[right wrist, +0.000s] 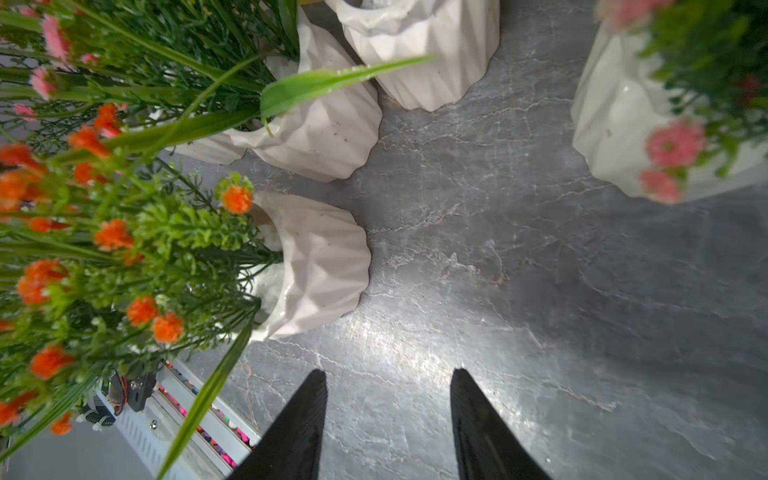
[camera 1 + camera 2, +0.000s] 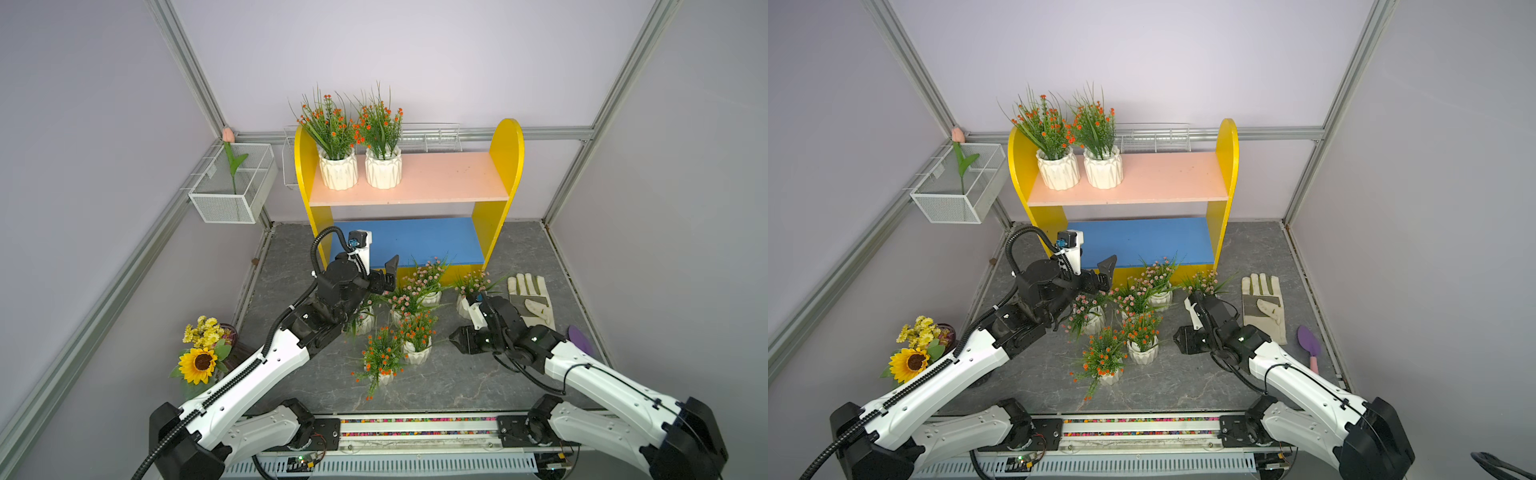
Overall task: Place the baby's breath potted plants on the rack by color
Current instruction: Place the baby's breath potted plant on the rack, then pick up the baby's breath potted plant from the center of the board.
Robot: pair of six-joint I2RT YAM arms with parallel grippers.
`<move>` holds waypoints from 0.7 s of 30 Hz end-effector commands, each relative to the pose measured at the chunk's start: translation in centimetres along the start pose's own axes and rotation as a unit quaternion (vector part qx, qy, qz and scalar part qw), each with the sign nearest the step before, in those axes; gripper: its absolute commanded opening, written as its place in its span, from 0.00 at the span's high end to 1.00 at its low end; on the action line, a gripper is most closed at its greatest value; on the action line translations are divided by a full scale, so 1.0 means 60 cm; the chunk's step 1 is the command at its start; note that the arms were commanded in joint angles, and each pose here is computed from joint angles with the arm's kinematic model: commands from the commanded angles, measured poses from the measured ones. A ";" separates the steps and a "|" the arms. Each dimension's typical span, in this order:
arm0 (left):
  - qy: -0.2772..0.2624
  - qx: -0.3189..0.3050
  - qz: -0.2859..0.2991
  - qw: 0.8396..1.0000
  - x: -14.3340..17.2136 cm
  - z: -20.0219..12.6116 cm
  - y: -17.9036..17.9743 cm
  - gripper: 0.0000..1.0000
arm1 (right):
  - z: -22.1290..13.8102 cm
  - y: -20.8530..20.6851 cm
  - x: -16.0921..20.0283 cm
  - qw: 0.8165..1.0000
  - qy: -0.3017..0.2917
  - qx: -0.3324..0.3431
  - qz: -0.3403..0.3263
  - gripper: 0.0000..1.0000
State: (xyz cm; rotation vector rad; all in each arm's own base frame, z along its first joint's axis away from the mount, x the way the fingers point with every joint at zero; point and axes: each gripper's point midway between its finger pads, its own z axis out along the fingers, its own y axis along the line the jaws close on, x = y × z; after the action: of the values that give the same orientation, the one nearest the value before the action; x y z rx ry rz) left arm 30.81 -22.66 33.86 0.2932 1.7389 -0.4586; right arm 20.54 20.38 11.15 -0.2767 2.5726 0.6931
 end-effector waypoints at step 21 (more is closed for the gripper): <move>-0.010 -0.004 -0.016 1.000 -0.004 -0.009 0.003 0.00 | 0.071 0.080 -0.021 0.998 0.015 0.000 -0.057 0.62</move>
State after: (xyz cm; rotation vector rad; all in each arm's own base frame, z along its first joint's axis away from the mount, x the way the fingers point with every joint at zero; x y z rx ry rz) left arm 30.72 -22.57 34.01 0.2831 1.7342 -0.4675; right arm 21.26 26.06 10.04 -0.4459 2.5815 0.6567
